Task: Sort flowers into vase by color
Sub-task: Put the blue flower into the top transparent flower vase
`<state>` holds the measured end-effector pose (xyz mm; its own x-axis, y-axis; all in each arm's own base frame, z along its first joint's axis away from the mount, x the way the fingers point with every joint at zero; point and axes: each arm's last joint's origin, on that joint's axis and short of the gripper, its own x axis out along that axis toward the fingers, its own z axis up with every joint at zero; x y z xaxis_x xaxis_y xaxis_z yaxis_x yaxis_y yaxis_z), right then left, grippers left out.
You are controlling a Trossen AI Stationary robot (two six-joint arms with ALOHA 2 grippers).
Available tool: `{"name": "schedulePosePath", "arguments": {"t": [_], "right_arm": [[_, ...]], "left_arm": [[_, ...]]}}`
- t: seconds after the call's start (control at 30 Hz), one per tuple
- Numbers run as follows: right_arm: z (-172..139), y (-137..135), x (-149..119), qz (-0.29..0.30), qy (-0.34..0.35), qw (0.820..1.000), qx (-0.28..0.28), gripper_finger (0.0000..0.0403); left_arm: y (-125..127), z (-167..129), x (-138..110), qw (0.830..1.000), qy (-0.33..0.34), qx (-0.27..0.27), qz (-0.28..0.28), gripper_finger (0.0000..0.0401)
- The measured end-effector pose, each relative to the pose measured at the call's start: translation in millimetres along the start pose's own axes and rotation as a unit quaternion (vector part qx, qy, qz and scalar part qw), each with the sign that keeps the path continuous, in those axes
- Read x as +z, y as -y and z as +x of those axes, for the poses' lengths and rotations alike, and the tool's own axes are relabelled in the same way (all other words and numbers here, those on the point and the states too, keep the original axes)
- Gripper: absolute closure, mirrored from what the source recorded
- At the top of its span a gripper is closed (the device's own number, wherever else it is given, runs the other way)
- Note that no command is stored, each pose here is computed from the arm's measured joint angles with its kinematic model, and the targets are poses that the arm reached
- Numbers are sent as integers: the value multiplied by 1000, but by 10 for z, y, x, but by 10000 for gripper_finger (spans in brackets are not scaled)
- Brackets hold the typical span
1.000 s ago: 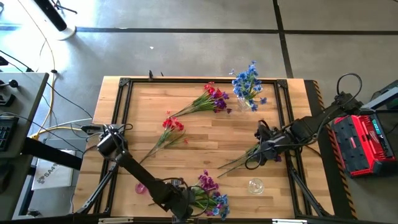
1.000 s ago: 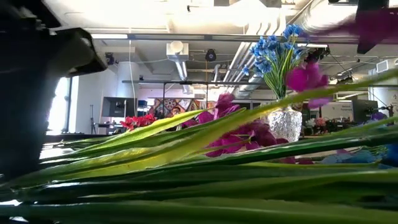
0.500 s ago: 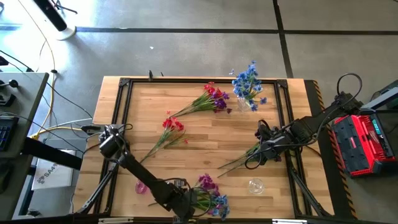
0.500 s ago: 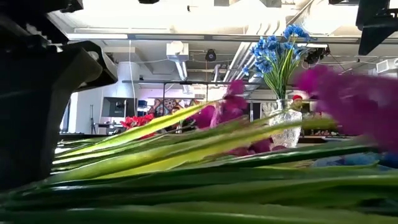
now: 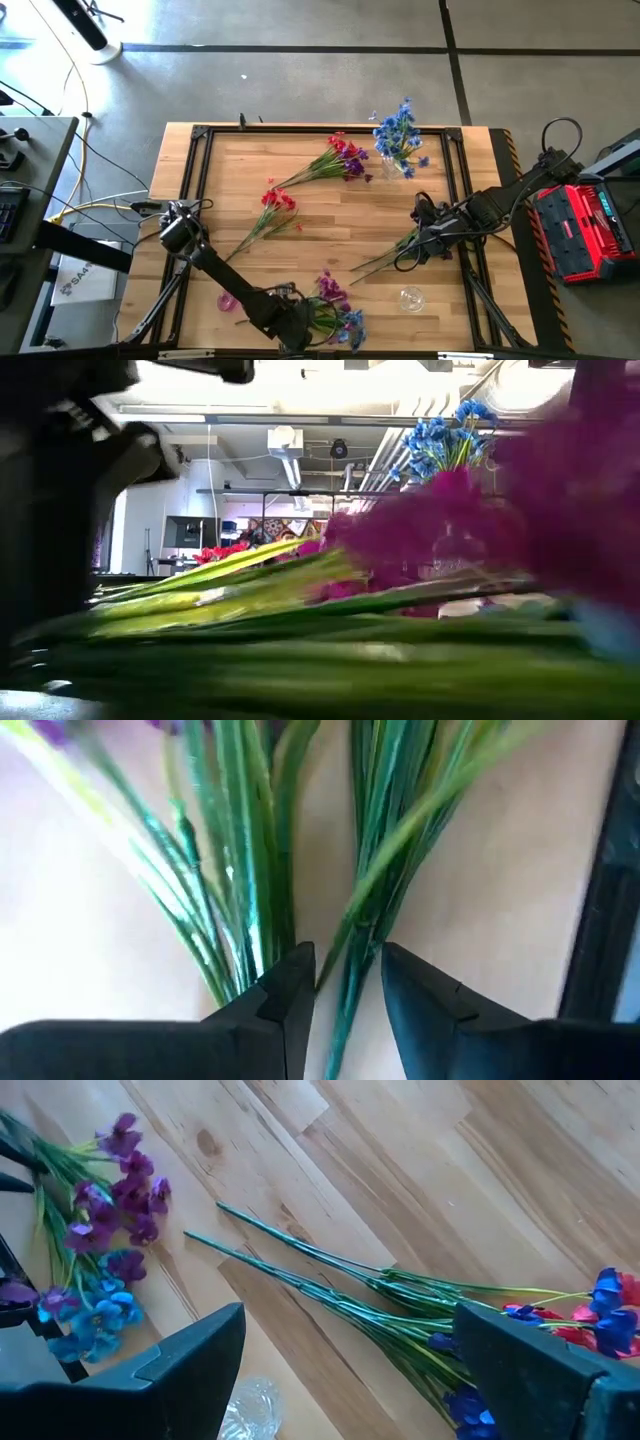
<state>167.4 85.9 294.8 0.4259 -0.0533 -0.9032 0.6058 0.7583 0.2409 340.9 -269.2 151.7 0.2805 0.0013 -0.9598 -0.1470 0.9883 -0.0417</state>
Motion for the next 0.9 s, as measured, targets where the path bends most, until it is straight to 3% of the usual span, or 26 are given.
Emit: {"name": "schedulePosePath", "arguments": {"t": [0.33,0.6,0.9], "right_arm": [[0,10,-5,-1,-3,1000,-4,58],[-1,10,-5,0,-4,1000,-4,58],[-1,10,-6,0,-5,1000,-3,58]], "left_arm": [[-65,-351,132,999,31,-8,-7,267],[121,-130,39,997,54,-51,11,269],[3,88,-86,999,42,-23,0,270]]}}
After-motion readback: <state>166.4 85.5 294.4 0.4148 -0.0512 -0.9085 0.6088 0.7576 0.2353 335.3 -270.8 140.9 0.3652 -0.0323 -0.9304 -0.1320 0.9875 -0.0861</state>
